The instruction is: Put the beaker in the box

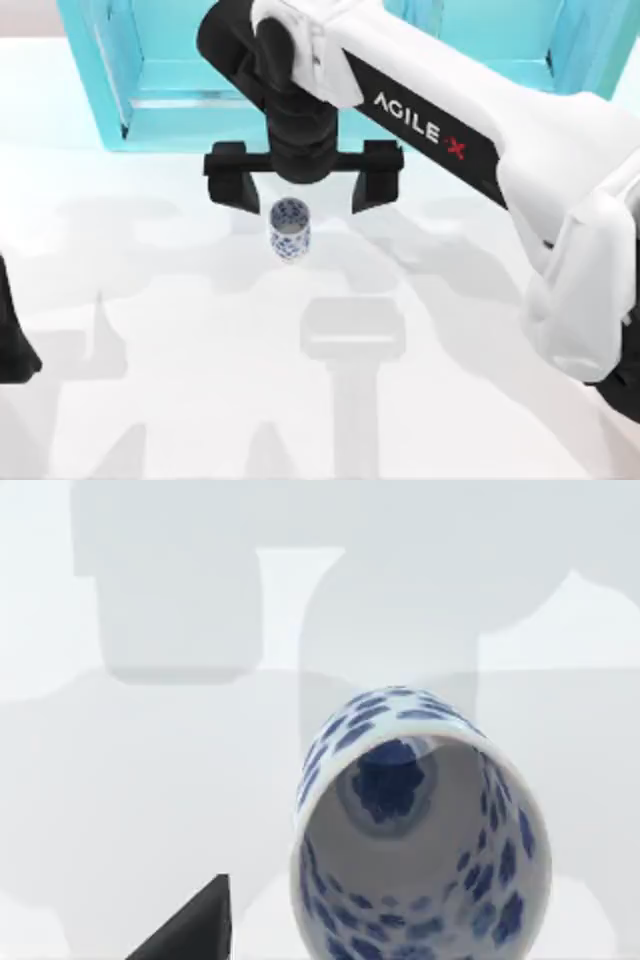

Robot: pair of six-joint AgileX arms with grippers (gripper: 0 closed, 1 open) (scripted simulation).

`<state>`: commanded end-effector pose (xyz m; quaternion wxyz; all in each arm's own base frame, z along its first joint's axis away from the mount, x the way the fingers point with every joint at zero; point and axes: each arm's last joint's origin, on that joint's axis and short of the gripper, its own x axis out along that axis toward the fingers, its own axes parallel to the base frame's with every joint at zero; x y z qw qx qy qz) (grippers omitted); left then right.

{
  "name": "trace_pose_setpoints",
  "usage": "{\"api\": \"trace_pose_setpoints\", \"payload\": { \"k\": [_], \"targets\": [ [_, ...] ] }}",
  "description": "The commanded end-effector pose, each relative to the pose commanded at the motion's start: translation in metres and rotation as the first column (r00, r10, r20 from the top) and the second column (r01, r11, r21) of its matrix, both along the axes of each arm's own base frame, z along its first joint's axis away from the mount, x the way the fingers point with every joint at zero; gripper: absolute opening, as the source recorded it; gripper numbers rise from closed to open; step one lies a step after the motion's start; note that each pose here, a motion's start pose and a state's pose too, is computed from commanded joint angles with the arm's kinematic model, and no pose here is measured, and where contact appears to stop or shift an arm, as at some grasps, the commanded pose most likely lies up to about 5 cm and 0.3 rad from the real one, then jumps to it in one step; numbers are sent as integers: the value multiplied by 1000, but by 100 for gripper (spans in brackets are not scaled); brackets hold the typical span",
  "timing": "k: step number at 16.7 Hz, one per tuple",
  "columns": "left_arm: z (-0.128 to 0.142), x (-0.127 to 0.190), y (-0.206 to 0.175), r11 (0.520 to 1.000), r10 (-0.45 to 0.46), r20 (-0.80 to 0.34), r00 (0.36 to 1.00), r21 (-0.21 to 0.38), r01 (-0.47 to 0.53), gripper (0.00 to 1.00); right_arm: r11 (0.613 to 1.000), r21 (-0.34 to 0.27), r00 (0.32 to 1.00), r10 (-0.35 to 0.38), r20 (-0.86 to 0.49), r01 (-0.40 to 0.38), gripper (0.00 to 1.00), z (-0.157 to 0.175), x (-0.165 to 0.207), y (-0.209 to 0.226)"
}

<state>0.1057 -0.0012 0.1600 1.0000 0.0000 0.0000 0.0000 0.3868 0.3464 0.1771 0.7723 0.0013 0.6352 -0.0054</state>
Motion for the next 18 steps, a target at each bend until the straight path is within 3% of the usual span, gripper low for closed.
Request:
{"api": "trace_pose_setpoints", "payload": {
  "k": [4, 9, 18],
  "targets": [
    [0, 0, 0, 1000, 0, 0, 1000, 0, 0, 100, 1000, 4, 1000, 0, 4, 0, 100, -35, 4, -1],
    [0, 0, 0, 1000, 0, 0, 1000, 0, 0, 100, 1000, 5, 1000, 0, 5, 0, 100, -40, 4, -1],
    [0, 0, 0, 1000, 0, 0, 1000, 0, 0, 100, 1000, 5, 1000, 0, 5, 0, 32, -40, 4, -1]
  ]
}}
